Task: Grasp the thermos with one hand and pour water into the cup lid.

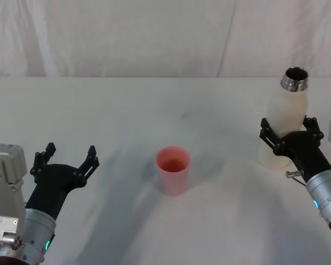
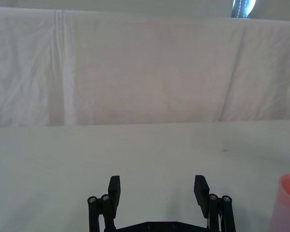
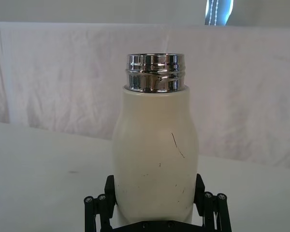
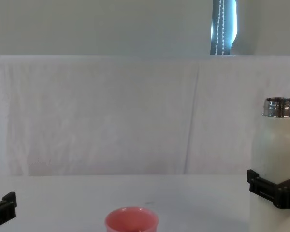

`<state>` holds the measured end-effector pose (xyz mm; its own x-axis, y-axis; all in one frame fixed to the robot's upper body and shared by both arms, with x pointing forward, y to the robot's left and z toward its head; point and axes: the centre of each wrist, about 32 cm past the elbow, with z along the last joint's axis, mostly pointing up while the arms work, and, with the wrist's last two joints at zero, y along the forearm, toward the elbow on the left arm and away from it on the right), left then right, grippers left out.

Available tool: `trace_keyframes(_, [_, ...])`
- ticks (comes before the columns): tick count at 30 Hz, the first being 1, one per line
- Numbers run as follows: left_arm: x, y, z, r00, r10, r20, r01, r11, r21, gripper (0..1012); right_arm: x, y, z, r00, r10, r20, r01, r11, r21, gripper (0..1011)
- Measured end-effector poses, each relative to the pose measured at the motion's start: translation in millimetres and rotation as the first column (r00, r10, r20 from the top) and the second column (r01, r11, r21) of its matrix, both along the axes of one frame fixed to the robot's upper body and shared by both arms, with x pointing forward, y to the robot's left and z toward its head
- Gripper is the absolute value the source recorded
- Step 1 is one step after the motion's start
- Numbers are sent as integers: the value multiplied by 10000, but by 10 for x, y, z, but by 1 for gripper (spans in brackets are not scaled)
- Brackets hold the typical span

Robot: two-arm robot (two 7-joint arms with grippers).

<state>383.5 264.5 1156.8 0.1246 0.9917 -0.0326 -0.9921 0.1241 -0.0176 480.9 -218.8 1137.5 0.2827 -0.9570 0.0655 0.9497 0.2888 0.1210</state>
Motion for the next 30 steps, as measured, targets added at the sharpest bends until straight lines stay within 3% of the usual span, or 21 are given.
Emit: trace_keyframes(30, [0,0,0,10000,1,-1,-1,10000,0,1001,-2,2,-1,10000,2,3,-2,10000,11,1001])
